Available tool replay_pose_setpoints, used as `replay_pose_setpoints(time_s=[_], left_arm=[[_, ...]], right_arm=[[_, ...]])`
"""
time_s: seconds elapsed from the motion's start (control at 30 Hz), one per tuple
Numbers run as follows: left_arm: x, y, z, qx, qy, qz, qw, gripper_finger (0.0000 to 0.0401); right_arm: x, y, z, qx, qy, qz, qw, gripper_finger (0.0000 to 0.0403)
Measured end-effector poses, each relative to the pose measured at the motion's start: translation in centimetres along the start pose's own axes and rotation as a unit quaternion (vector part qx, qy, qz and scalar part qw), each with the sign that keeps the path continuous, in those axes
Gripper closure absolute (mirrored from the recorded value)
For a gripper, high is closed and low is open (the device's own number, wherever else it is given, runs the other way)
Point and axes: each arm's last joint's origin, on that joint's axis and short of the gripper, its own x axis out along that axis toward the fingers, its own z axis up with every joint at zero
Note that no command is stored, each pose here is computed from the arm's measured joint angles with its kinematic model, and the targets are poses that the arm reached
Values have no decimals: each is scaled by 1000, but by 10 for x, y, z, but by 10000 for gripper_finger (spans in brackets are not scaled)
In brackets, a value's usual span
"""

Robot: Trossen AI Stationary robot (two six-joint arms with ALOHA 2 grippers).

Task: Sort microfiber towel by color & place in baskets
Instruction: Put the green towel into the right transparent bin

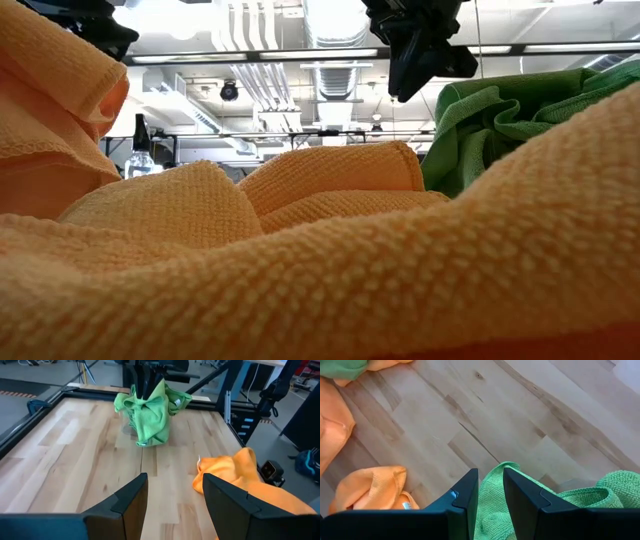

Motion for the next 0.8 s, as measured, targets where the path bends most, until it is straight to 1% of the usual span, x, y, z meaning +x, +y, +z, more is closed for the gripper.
replay_pose_setpoints(time_s=[0.27, 0.43, 0.57, 0.67, 0.8], left_arm=[[-3, 0, 0, -3, -7, 4, 1000, 227], [-6, 4, 0, -13, -13, 76, 997, 227], [-6, 8, -1, -27, -17, 134, 990, 227], [-7, 10, -1, -39, -17, 185, 982, 227], [-12, 14, 1, -57, -12, 262, 963, 227]], right_arm=[[0, 0, 0, -7, 1, -1, 1000, 316], [0, 0, 0, -8, 1, -1, 1000, 316], [0, 0, 0, -8, 2, -2, 1000, 316], [0, -1, 0, -8, 2, -3, 1000, 316], [0, -1, -1, -8, 2, -3, 1000, 316]])
